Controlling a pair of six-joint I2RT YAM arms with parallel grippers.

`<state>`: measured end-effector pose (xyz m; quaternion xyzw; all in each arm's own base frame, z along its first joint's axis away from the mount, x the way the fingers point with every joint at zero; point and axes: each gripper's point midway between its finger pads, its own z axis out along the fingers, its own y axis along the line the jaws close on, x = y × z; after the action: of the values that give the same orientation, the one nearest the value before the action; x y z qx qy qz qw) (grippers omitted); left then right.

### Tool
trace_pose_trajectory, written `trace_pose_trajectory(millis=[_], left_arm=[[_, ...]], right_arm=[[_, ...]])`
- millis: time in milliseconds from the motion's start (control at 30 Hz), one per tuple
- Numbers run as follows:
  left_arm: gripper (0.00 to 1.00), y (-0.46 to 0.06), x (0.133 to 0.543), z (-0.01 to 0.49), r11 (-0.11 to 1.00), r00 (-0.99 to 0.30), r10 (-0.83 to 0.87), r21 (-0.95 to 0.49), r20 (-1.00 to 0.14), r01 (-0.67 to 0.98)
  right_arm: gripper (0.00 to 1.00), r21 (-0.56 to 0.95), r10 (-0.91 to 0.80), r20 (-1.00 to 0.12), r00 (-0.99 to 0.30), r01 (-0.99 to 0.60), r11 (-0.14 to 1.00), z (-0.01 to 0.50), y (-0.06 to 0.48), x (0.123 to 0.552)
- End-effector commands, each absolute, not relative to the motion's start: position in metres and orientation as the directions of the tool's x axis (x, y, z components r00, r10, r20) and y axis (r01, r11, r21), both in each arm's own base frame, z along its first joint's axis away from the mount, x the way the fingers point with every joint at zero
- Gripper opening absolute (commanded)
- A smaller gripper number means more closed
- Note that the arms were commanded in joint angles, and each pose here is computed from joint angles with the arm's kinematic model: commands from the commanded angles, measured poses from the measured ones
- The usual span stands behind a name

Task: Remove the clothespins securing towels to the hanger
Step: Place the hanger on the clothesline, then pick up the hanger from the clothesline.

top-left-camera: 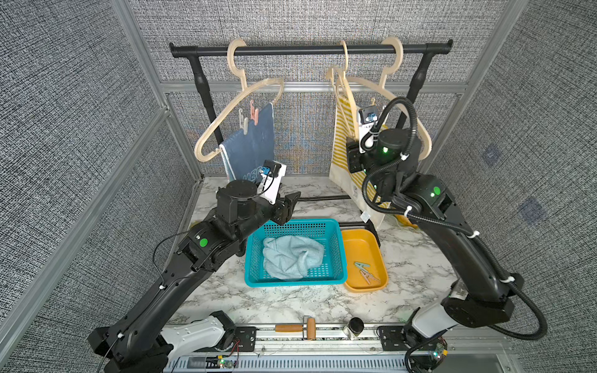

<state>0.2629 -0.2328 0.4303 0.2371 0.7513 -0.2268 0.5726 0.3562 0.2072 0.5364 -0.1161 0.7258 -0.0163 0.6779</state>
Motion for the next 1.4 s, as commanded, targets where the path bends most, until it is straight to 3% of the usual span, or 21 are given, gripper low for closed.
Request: trace_pose_trajectory(millis=[0,767,967,1367], left_arm=[[0.62,-0.234,0.268,0.44,0.791,-0.204,0.07,-0.07,-0.977,0.608],[0.61,-0.238,0.274,0.432,0.797,-0.212,0.094,-0.054,-0.973,0.602],[0.64,-0.254,0.261,0.434,0.718,-0.203,0.122,-0.055,-0.972,0.694],[0.66,-0.289,0.227,0.422,0.531,-0.457,0.092,-0.345,-0.884,0.774]], right_arm=[[0.55,-0.142,-0.154,-0.987,-0.049,-0.19,0.971,0.537,0.208,0.347],[0.68,-0.01,-0.043,-0.996,-0.076,-0.39,0.921,0.536,0.194,0.285],[0.68,0.015,-0.021,-0.996,-0.083,-0.408,0.913,0.535,0.179,0.266],[0.68,0.014,-0.006,-0.998,-0.066,-0.3,0.954,0.552,0.134,0.254]])
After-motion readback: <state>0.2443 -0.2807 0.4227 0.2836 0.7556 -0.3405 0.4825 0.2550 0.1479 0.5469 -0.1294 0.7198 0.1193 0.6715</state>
